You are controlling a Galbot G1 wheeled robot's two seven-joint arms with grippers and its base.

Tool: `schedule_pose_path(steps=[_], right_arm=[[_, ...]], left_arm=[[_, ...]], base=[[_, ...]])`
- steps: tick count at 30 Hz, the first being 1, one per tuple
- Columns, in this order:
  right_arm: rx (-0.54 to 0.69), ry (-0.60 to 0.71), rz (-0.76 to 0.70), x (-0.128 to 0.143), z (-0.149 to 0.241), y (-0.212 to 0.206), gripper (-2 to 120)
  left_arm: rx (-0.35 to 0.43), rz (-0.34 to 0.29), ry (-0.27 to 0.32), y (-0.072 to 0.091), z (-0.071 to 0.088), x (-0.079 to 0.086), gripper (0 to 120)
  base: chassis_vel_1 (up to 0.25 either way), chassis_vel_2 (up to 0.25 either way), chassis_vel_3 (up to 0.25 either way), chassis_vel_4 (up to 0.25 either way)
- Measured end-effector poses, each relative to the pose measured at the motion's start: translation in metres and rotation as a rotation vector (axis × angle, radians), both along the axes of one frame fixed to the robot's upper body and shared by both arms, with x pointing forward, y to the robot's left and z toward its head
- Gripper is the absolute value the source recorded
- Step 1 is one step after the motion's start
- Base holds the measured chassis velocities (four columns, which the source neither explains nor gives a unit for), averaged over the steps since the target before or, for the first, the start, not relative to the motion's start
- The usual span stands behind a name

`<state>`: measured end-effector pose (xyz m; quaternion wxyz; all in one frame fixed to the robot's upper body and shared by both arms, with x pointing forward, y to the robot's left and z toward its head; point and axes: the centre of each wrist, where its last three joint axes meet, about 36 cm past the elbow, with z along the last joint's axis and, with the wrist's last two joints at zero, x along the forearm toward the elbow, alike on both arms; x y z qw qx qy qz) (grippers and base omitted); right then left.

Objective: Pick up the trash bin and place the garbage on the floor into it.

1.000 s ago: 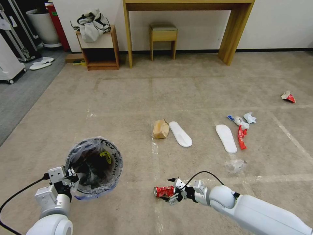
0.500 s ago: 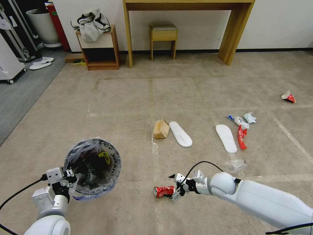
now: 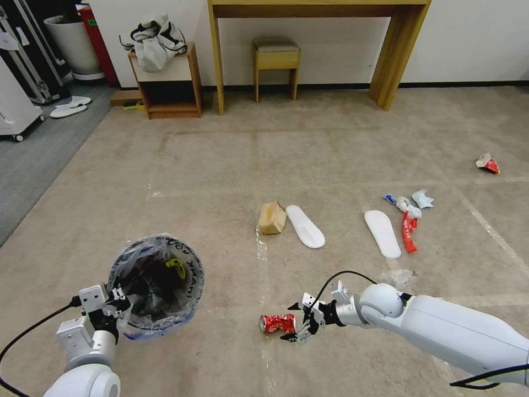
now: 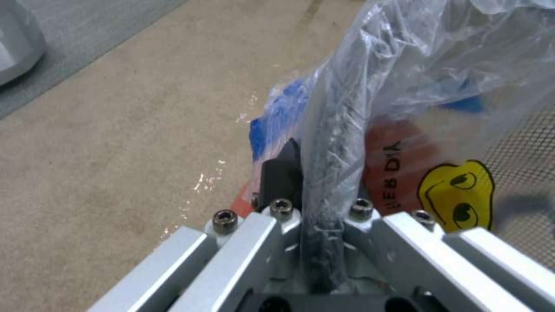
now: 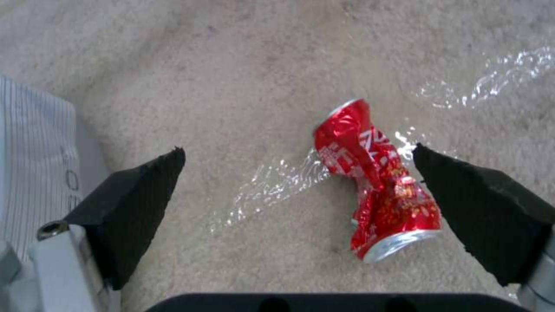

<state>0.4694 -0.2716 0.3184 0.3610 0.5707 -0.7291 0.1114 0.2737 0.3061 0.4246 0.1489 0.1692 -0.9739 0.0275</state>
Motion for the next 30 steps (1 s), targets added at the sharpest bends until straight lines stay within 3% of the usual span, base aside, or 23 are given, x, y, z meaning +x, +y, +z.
schedule_pose_path(steps=[30], right_arm=[[0.006,0.074,-0.066,0.0,-0.038,-0.033,100]], left_arm=[[-0.001,-0.031,0.034,-0.001,-0.018,0.01,1]], base=[[0.0,0.0,0.0,0.0]])
